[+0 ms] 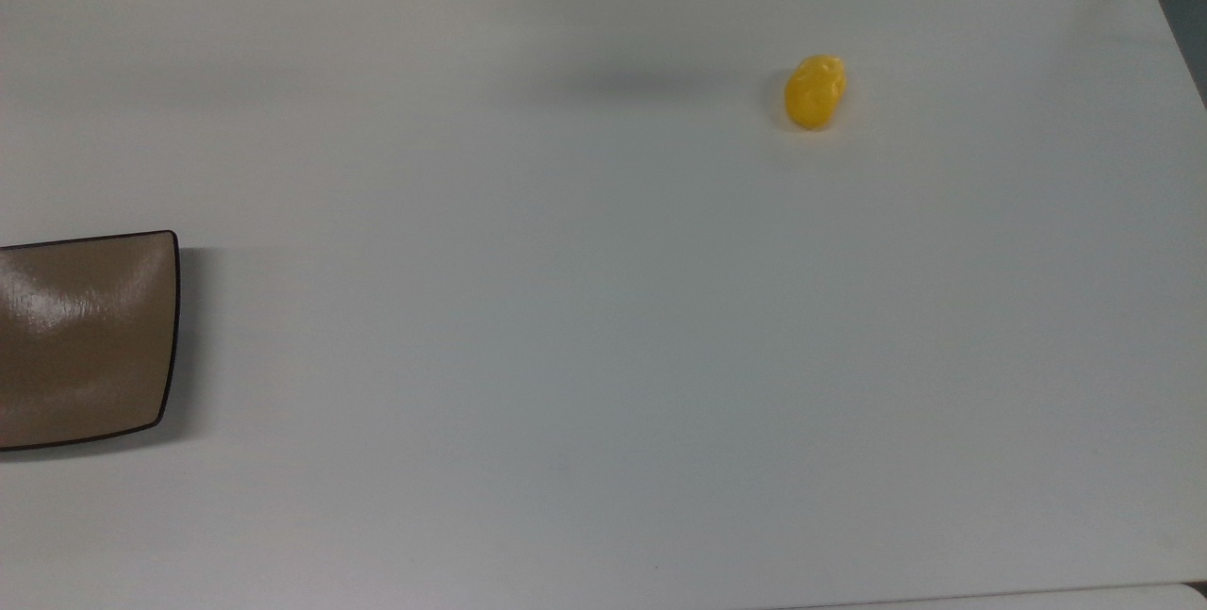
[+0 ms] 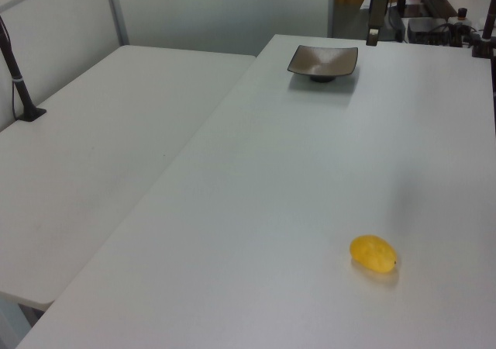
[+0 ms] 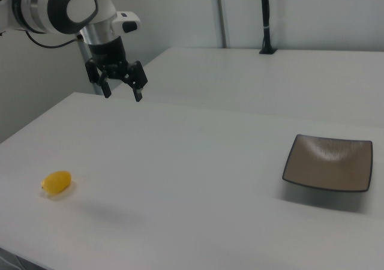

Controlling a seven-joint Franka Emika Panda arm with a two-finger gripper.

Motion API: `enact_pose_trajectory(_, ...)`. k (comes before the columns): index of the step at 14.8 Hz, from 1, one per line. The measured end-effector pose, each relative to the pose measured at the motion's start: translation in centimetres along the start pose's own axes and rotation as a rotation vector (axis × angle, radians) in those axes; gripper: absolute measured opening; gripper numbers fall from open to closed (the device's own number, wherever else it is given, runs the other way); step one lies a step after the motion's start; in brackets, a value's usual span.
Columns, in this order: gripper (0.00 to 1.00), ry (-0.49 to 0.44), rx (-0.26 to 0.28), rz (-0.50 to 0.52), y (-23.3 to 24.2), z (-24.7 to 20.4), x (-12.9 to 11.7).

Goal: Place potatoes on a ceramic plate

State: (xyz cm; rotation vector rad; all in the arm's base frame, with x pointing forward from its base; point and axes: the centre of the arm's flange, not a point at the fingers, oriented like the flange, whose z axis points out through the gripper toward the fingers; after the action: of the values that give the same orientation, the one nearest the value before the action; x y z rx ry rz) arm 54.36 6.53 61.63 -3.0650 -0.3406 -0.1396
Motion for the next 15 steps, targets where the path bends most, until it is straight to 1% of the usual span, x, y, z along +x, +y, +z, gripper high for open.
enact_pose_trajectory(10,1.00,-0.005,0.001,-0.001,-0.3,0.2,0.0)
enact_pose_trajectory(13,1.00,-0.009,0.003,-0.017,-1.8,0.3,0.1)
enact_pose_trajectory(15,1.00,-0.009,0.005,0.019,-3.1,0.3,0.2)
